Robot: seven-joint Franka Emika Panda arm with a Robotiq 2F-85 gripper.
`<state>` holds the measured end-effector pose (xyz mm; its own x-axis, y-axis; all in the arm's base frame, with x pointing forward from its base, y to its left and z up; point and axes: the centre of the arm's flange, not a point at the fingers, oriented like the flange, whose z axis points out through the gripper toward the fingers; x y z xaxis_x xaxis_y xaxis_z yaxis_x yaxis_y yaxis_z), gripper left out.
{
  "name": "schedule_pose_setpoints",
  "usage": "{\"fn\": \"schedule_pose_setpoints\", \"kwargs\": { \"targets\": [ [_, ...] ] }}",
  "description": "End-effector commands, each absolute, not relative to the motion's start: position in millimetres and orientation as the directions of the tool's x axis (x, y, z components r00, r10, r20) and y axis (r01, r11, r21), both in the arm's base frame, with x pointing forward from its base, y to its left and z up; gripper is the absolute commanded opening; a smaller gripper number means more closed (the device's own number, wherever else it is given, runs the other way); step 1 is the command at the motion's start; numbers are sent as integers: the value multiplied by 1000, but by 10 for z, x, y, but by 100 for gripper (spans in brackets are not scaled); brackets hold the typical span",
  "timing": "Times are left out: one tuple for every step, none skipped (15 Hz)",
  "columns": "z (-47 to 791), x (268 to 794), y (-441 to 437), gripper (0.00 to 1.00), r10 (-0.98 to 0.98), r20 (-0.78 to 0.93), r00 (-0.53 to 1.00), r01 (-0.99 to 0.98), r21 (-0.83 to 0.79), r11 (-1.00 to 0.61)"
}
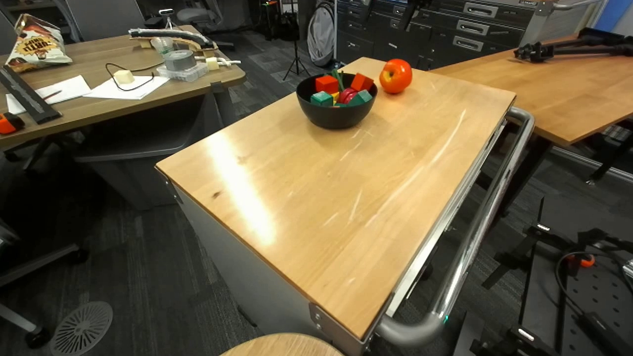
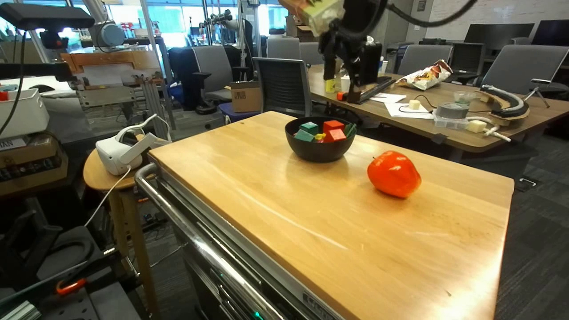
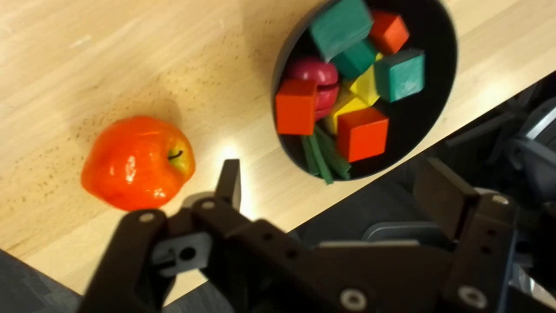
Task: Move the apple to the other side of the bowl and take all the items out of the bowl
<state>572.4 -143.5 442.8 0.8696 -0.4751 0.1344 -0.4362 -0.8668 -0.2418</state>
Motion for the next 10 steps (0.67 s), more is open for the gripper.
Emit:
{"fn": "schedule_pose_setpoints", "kwargs": {
  "targets": [
    [4533,5709,-1319,100,-447,120,886,-412,-237,-880],
    [4598,5705,-1231,100,-429,117,896,-395,-235,-888],
    [4611,5708,-1179,100,-420,115,900,-386,-234,-892],
    [4599,5712,-1164,100,-417,113,902,-384,-233,-893],
    [4581,5714,-1174,100,-417,110,902,-385,-232,-893],
    [4527,5726,-1179,100,-399,161,902,-371,-182,-911],
    [4489,5734,-1196,100,-368,184,911,-349,-126,-929],
    [4471,5746,-1212,100,-343,187,921,-332,-86,-939],
    [4450,5766,-1227,100,-318,166,933,-312,-65,-948],
    [4429,5788,-1232,100,-302,155,941,-298,-47,-953]
  ]
}}
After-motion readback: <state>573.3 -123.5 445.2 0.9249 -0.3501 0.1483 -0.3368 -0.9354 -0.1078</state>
